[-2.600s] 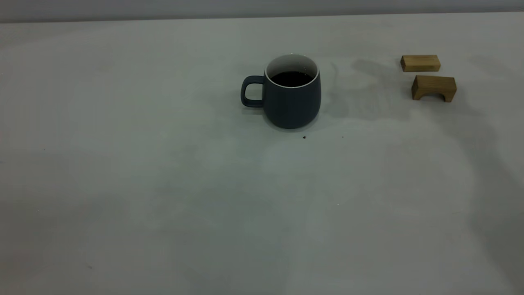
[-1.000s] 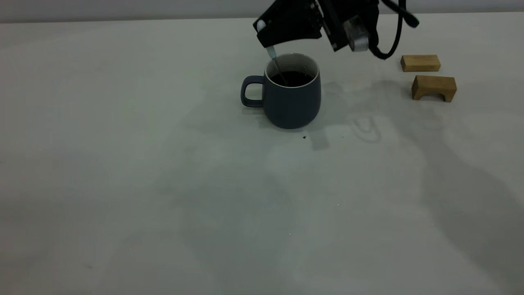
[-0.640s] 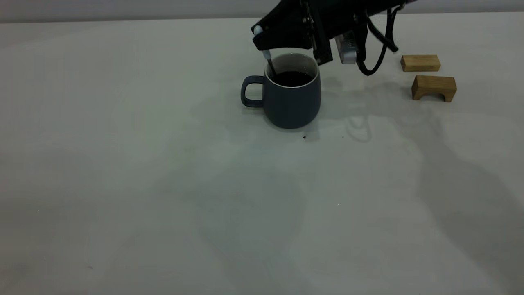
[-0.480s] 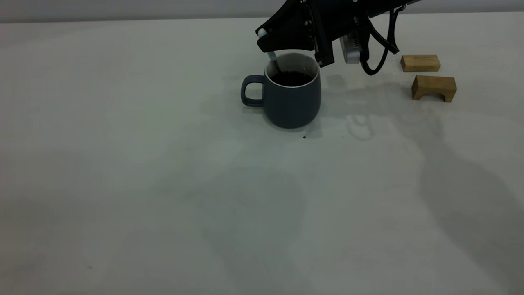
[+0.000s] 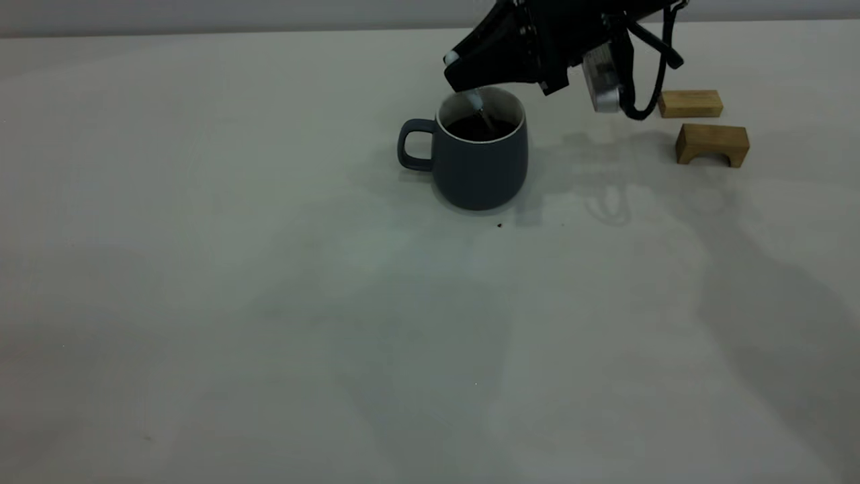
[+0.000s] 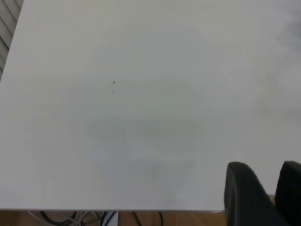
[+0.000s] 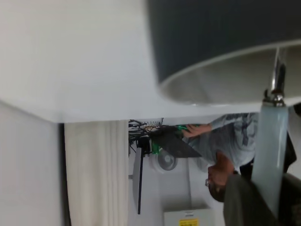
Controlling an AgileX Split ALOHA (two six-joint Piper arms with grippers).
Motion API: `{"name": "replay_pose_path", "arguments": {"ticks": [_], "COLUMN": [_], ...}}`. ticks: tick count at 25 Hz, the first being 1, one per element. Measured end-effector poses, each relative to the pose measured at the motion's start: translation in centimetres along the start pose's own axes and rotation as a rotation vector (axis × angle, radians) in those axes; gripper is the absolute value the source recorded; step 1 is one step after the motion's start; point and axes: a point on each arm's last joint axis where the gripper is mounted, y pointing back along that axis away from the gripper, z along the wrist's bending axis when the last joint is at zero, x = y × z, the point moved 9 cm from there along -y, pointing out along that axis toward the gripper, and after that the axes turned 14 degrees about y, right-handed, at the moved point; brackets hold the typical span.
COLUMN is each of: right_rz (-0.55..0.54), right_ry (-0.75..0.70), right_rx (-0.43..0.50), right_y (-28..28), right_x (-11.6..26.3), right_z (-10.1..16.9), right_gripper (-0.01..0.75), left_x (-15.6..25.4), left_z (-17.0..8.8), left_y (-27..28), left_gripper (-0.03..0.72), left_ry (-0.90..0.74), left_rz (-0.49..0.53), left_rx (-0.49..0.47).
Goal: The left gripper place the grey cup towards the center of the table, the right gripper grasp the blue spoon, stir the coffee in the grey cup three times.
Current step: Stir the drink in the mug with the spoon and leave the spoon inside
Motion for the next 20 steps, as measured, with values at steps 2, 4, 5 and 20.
{"name": "replay_pose_path", "arguments": {"ticks": [2,4,5,20], "right_rz": [0.016,0.036,0.051,0.047], "right_ry": [-0.021,-0.016,-0.001,0.093], "right_rx": [0.012,0.009,0.0,-0.005], "right_y": [0.0,-0.1,-0.2,1.0], "right_x": [0.2,0.4,0.7,-0.3], "right_z": [-0.3,-0.3,-0.2,-0.1], "right_gripper": [0.137,0.137,0.137,0.137], "left_x": [0.0,0.0,0.0,0.0], "left_z": [0.0,0.0,0.0,0.0], "left_y": [0.0,0.0,0.0,0.0], "left_gripper": [0.238,0.238,0.238,0.238], "left_ry": [0.0,0.0,0.0,0.0], "left_rz": [0.0,0.0,0.0,0.0], "left_rx": [0.0,0.0,0.0,0.0]}}
